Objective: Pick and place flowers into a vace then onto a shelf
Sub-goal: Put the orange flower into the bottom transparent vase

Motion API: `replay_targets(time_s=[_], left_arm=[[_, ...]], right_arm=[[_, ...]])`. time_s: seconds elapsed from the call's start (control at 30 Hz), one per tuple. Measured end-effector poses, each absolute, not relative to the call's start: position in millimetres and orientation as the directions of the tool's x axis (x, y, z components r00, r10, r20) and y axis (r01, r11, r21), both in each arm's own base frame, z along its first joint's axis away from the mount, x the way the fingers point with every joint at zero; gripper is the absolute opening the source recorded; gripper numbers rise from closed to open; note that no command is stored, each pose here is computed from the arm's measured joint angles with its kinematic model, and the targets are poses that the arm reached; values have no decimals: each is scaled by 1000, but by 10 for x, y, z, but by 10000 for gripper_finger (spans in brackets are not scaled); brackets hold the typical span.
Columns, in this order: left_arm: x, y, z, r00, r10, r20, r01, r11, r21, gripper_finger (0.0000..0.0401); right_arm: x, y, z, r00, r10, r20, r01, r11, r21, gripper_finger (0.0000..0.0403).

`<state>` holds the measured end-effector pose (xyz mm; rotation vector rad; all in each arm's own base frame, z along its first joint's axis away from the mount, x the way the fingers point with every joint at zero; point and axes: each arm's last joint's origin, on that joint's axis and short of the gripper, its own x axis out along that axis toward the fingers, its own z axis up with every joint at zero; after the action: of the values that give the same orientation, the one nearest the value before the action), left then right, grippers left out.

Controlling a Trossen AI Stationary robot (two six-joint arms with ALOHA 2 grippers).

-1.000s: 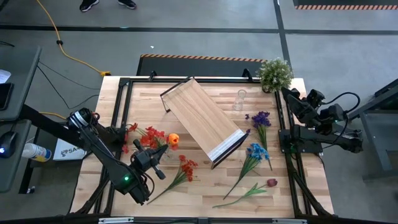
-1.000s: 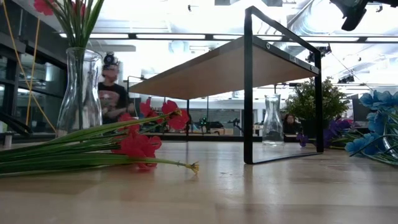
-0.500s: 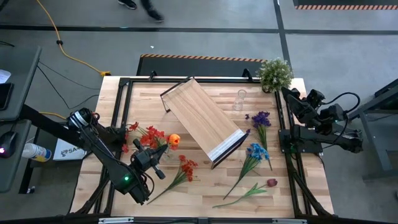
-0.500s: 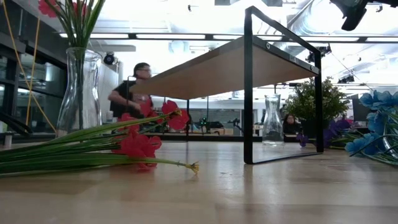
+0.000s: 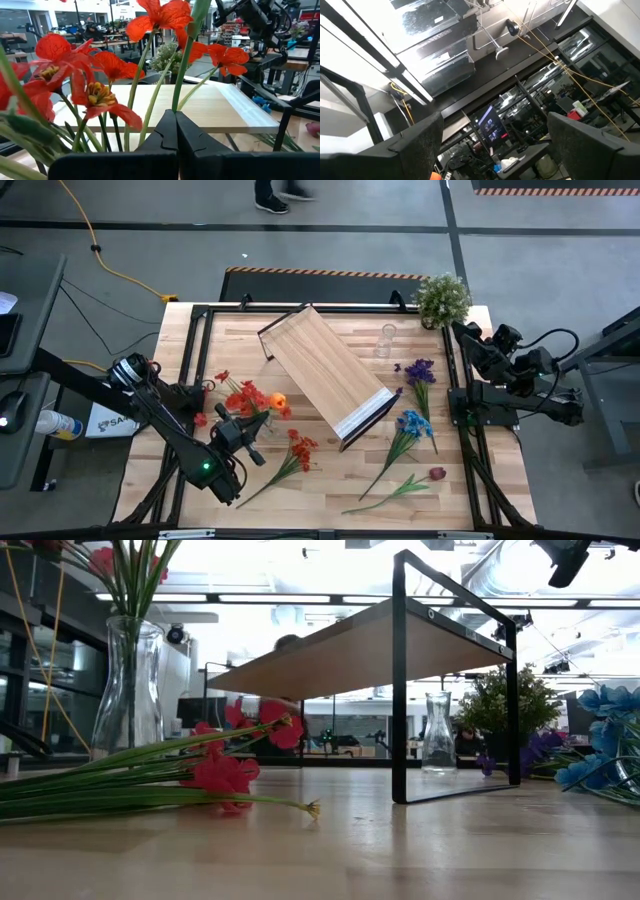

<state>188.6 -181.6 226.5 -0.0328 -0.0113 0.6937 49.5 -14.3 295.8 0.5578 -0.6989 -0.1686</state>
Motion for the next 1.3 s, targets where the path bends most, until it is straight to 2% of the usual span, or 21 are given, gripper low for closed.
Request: replay_targets(time_s=[0.6, 0.87, 1.3], left_arm=[[1910, -1844, 2246, 764, 644, -30, -644, 759, -92, 22], [1915, -1851, 2237, 761, 647, -53, -649, 754, -107, 65], [1922, -1862, 2230, 759, 648, -68, -650, 749, -128, 68]], right_arm=[[494, -141, 2958, 760, -325, 563, -36, 844, 535, 344], [495, -141, 2958, 761, -324, 563, -36, 844, 535, 344], [495, -141, 2958, 761, -324, 563, -36, 844, 535, 344]])
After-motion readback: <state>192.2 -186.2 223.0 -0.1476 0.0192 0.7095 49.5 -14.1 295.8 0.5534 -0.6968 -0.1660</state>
